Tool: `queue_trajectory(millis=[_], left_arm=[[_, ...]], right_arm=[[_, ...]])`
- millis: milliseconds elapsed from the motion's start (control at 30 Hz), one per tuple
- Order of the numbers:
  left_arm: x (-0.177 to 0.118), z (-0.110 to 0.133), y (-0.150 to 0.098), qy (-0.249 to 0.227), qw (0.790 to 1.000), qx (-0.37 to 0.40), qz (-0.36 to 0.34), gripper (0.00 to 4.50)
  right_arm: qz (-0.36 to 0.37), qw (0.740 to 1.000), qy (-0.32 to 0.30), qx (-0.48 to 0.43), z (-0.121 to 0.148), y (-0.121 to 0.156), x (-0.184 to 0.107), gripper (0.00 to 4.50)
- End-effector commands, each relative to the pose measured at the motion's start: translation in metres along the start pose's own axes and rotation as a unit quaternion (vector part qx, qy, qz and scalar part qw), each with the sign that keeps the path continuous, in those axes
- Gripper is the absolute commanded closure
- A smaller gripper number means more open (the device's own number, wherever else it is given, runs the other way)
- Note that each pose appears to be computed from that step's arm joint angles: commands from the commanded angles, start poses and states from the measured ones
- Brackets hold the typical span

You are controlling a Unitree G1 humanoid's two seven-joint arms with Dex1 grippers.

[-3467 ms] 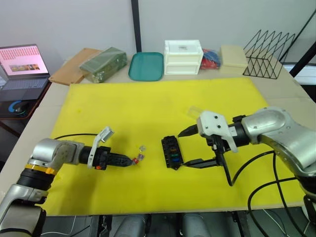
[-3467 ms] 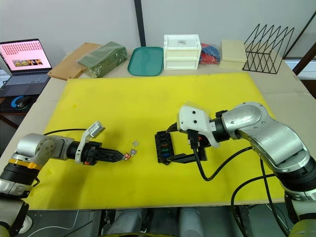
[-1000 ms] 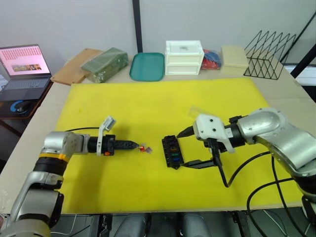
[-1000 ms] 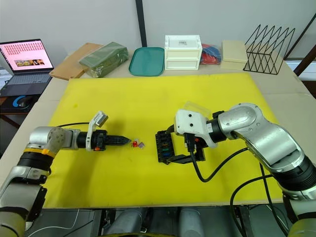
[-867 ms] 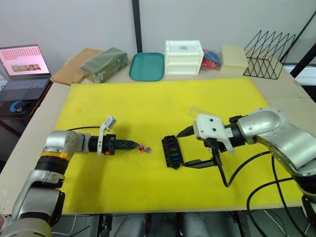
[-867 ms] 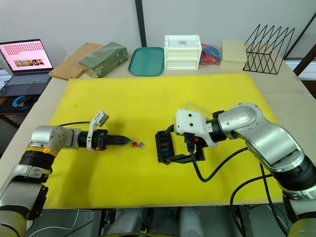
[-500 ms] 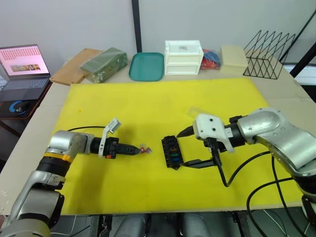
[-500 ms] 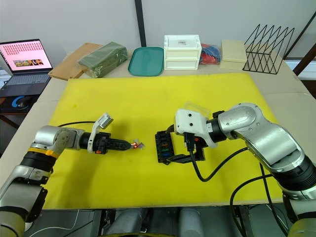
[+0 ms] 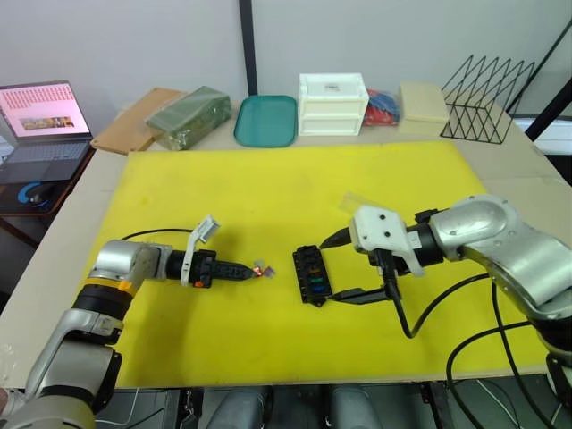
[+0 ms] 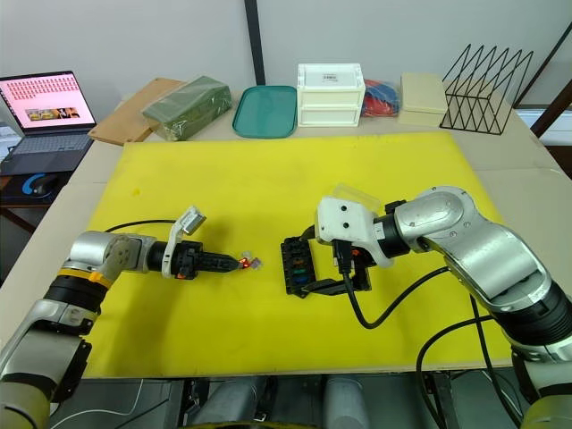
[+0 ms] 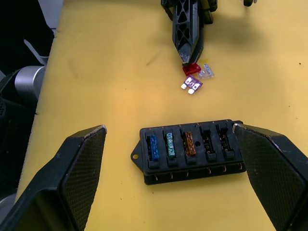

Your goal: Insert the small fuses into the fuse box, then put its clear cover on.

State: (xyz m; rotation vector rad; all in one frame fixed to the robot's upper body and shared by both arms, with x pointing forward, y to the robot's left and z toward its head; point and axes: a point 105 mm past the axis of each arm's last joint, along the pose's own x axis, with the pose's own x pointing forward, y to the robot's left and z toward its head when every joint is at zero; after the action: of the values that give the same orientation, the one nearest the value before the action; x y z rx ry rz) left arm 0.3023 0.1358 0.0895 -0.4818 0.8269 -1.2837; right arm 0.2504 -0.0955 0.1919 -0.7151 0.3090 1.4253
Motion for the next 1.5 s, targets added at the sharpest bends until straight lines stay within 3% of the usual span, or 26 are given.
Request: queue_trajectory(millis=[33, 133, 233, 267, 567, 967, 1167, 1300, 1500], left_arm=[[-0.004, -0.011, 0.01, 0.009, 0.999, -0.018, 0.026, 3.46], [-0.004, -0.012, 0.01, 0.007, 0.999, -0.018, 0.027, 3.46], [-0.004, -0.012, 0.01, 0.007, 0.999, -0.017, 0.029, 4.36], [-0.004, -0.013, 0.009, 0.007, 0.999, -0.017, 0.029, 4.43], [-0.006, -0.014, 0.007, 0.008, 0.999, -0.018, 0.032, 4.43], [-0.019, -0.014, -0.023, -0.005, 1.0, -0.006, 0.003, 4.43], [-0.019, 0.013, -0.068, -0.054, 0.991, 0.112, -0.047, 4.43], [-0.012, 0.04, -0.115, -0.107, 0.96, 0.243, -0.089, 4.43], [0.001, 0.054, -0.146, -0.143, 0.934, 0.307, -0.113, 4.43]], right_arm=[[-0.004, 1.0, -0.005, -0.025, 0.008, 0.001, -0.002, 0.0], [-0.004, 1.0, -0.004, -0.025, 0.008, 0.001, -0.002, 0.0], [-0.004, 1.0, -0.004, -0.025, 0.007, 0.001, -0.002, 0.0], [-0.004, 1.0, -0.004, -0.025, 0.007, 0.0, -0.002, 0.0], [-0.003, 1.0, -0.004, -0.025, 0.007, 0.0, -0.001, 0.0], [-0.002, 1.0, -0.006, -0.021, 0.008, 0.001, -0.001, 0.0], [0.009, 0.996, -0.06, 0.065, 0.021, -0.003, -0.005, 0.0], [0.032, 0.983, -0.129, 0.128, 0.055, -0.009, -0.017, 0.0], [0.037, 0.972, -0.148, 0.178, 0.067, -0.014, -0.028, 0.0]])
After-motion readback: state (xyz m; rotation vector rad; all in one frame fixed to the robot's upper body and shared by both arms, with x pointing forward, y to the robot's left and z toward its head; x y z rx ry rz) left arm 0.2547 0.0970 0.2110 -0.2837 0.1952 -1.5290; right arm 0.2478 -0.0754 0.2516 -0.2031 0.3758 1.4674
